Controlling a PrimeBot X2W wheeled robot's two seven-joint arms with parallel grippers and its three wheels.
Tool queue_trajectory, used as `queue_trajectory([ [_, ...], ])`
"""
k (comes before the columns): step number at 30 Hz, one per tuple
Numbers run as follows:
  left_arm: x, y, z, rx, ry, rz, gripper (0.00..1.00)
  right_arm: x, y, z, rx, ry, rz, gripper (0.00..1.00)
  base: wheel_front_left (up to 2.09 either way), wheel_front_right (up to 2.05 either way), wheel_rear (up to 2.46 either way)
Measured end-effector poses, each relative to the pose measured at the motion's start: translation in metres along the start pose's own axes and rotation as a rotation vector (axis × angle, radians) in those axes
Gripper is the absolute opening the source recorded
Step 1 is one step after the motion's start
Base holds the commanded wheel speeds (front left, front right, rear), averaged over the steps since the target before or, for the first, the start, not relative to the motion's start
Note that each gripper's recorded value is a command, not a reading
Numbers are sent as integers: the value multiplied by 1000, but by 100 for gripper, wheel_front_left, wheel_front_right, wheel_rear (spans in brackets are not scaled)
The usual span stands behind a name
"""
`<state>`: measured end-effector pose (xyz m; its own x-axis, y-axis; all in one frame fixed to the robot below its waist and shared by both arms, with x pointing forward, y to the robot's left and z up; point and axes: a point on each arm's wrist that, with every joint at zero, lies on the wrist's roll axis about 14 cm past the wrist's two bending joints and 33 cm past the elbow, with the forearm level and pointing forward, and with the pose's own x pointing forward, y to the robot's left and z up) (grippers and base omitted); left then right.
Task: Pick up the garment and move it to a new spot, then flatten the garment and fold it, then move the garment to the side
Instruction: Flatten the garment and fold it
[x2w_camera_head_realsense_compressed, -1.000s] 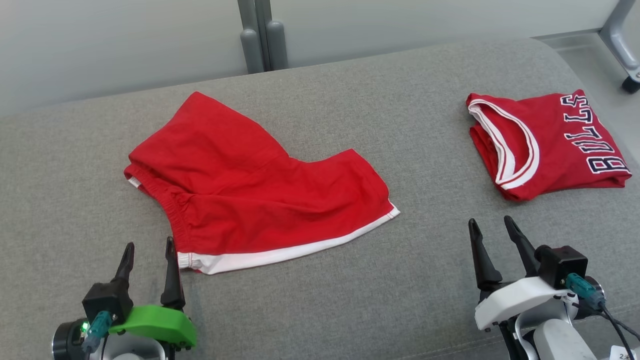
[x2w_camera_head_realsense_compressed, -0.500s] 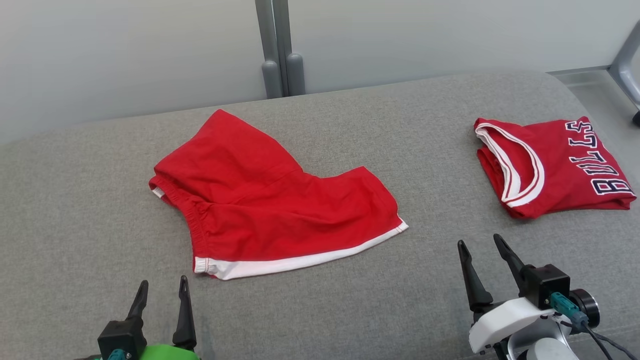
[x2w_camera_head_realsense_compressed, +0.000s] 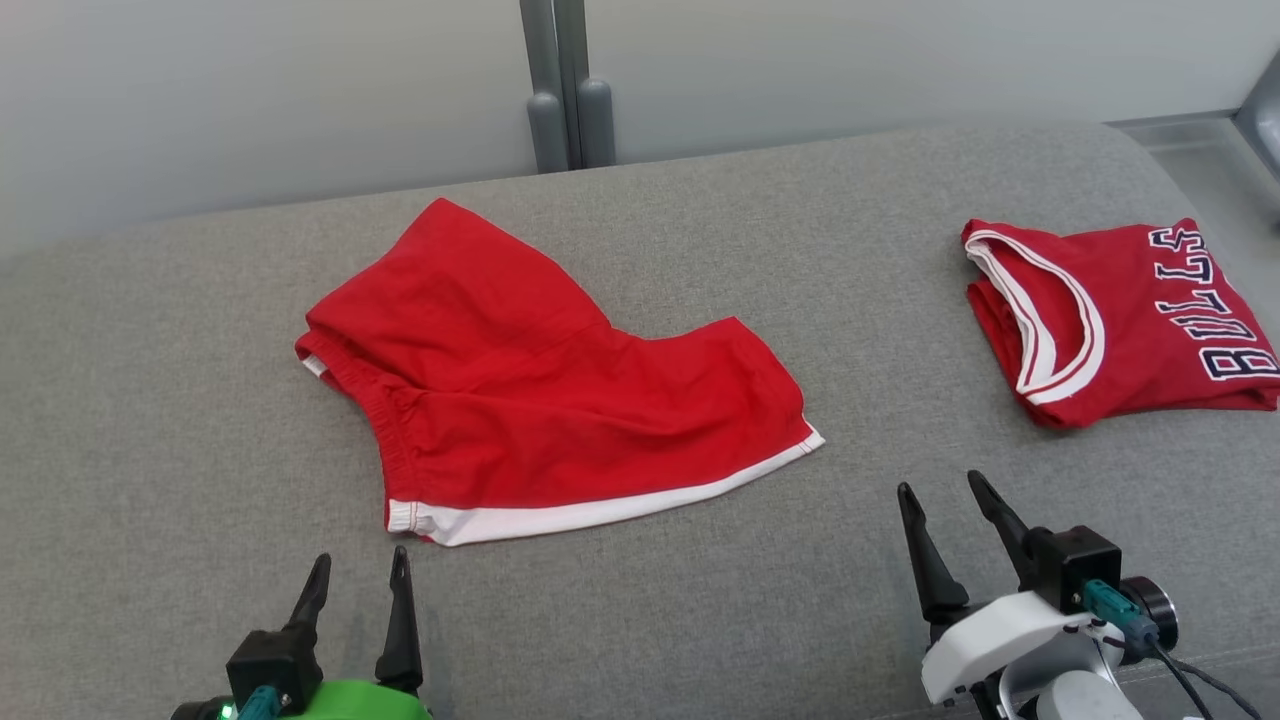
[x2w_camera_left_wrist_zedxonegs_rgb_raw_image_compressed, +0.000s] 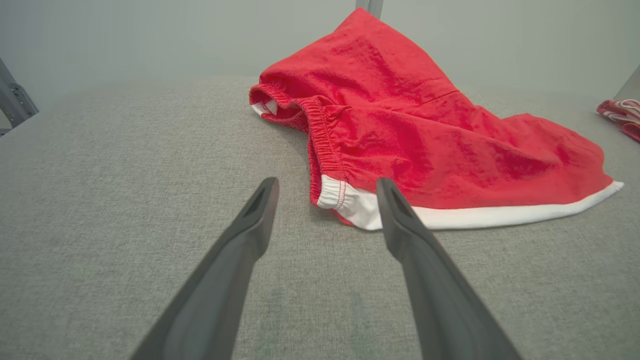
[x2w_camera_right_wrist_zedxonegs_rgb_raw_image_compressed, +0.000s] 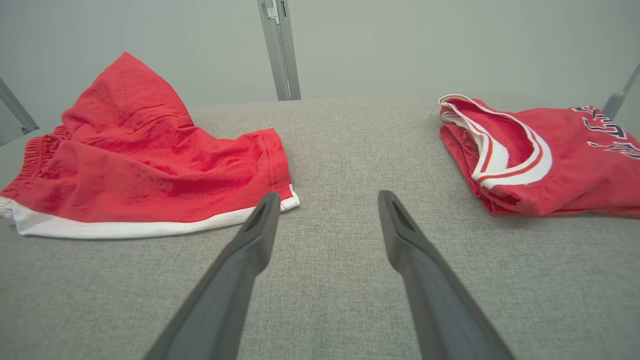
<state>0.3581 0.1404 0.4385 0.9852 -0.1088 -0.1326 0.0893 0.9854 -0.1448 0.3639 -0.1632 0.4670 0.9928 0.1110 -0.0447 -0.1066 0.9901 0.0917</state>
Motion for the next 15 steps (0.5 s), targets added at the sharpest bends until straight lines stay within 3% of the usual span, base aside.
queue_trajectory([
  [15, 47, -7, -25, -27, 85, -31, 100, 50, 7, -26, 20, 80, 43, 100, 0, 0, 0],
])
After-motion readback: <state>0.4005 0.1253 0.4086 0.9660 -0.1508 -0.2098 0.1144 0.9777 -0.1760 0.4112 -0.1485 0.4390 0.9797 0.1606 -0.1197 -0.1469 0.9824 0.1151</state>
